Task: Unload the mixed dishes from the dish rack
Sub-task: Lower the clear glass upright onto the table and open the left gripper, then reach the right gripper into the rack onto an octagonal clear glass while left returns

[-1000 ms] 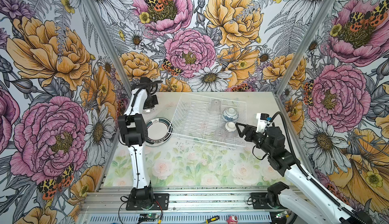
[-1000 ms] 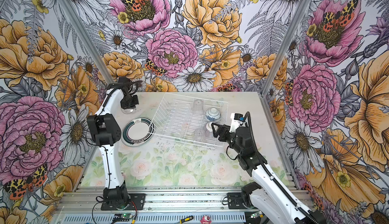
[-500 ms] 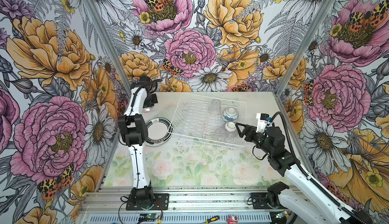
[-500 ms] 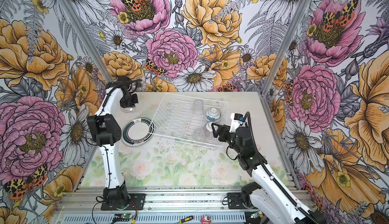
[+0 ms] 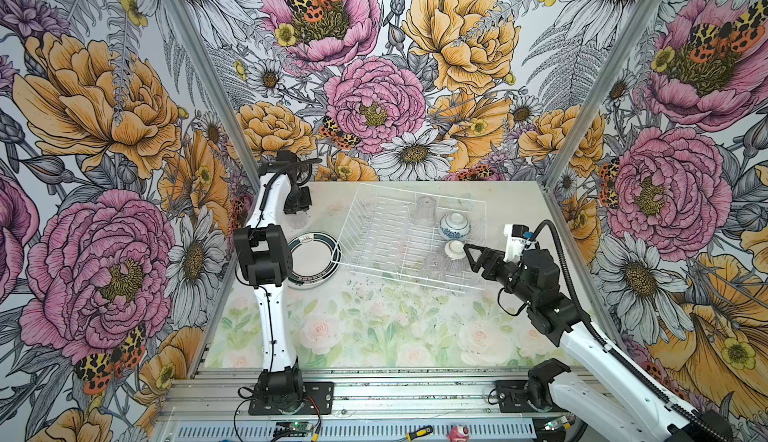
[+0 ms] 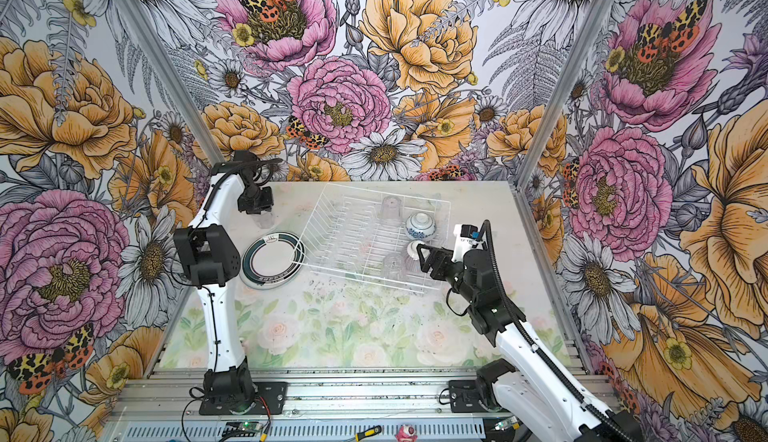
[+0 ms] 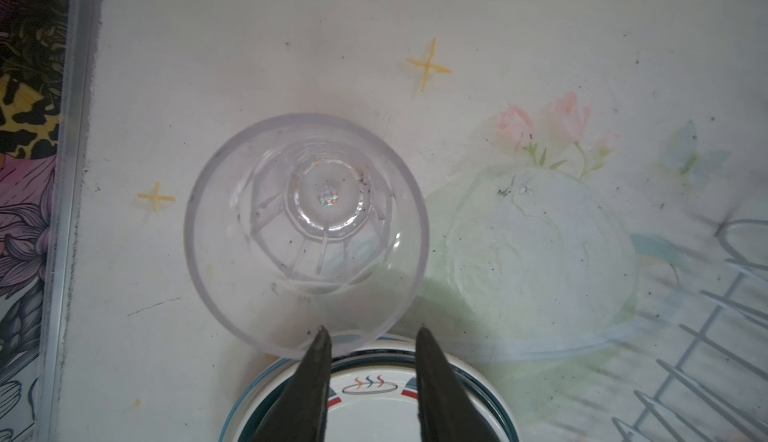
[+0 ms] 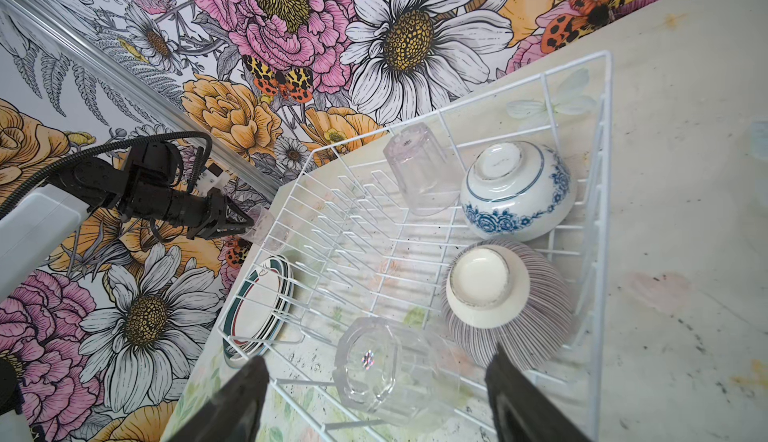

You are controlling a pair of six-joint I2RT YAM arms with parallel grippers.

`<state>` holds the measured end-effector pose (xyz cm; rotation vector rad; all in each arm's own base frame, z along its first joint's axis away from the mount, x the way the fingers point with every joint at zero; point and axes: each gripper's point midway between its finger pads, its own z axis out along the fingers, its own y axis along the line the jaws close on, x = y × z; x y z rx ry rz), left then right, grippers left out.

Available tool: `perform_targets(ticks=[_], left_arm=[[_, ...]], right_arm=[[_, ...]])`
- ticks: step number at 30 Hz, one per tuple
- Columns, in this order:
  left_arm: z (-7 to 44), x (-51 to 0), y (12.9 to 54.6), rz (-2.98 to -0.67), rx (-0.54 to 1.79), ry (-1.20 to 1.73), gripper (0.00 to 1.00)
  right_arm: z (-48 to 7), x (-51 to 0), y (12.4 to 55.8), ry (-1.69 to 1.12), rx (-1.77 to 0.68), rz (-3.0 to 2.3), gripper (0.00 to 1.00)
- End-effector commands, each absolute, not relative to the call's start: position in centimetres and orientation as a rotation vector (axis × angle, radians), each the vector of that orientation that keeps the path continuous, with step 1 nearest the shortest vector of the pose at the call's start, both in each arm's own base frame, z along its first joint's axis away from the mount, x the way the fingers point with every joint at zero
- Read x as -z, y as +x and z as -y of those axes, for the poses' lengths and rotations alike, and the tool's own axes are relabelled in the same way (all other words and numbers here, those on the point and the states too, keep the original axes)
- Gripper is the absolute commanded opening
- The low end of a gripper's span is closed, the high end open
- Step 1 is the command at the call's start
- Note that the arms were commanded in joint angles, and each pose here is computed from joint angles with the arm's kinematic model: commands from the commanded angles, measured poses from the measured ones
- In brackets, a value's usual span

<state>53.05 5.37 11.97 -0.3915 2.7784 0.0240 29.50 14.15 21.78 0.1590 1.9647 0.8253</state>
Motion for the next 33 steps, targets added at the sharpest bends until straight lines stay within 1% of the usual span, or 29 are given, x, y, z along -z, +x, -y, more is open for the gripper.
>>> perform_targets(ticks=[1, 2, 3, 4, 5, 6, 8, 9, 11, 19, 25, 26, 27, 33], left_arm=[[-6.1, -12.6, 53.6, -2.753, -0.037, -0.387, 0.54], [-6.1, -12.9, 53.6, -2.748, -0.043, -0.384, 0.62], [-6.1, -13.2, 53.6, -2.742, -0.052, -0.380, 0.67], [-6.0, -13.6, 53.6, -2.734, -0.058, -0.376, 0.80], [-5.9, -14.1, 53.6, -2.723, -0.061, -0.373, 0.95], [-5.8, -14.5, 53.6, -2.715, -0.062, -0.369, 0.99], [-5.5, -15.7, 53.7, -2.692, -0.061, -0.361, 0.99], [-5.3, -16.2, 53.7, -2.680, -0.059, -0.360, 0.99], [-4.8, -17.5, 53.5, -2.658, -0.044, -0.355, 0.99], [-2.1, -21.5, 51.4, -2.591, -0.007, -0.377, 0.99], [2.7, -25.3, 48.8, -2.445, -0.034, -0.298, 0.99], [3.5, -25.7, 48.3, -2.418, -0.013, -0.291, 0.99], [4.2, -27.0, 47.5, -2.375, 0.025, -0.283, 0.99], [7.9, -29.0, 43.8, -2.256, 0.168, -0.229, 0.99]], right_arm=[[-14.1, -22.7, 29.7, 0.157, -0.816, -1.941, 0.83], [-14.1, -22.8, 29.7, 0.157, -0.818, -1.941, 0.83], [-14.1, -22.7, 29.7, 0.157, -0.817, -1.943, 0.83], [-14.1, -22.6, 29.7, 0.158, -0.818, -1.944, 0.83], [-14.2, -22.6, 29.7, 0.157, -0.818, -1.945, 0.83], [-14.2, -22.6, 29.7, 0.157, -0.819, -1.946, 0.83], [-14.2, -22.5, 29.7, 0.156, -0.818, -1.950, 0.84], [-14.2, -22.4, 29.7, 0.157, -0.816, -1.952, 0.87], [-14.2, -22.4, 29.6, 0.137, -0.809, -1.950, 0.99], [-14.6, -22.9, 29.1, 0.046, -0.798, -1.935, 0.99], [-15.9, -19.7, 29.8, -0.059, -0.704, -2.120, 0.97], [-16.5, -19.1, 29.9, -0.090, -0.692, -2.163, 0.98], [-17.1, -18.8, 29.9, -0.116, -0.693, -2.187, 0.99], [-20.0, -17.6, 30.5, -0.219, -0.673, -2.257, 0.98]])
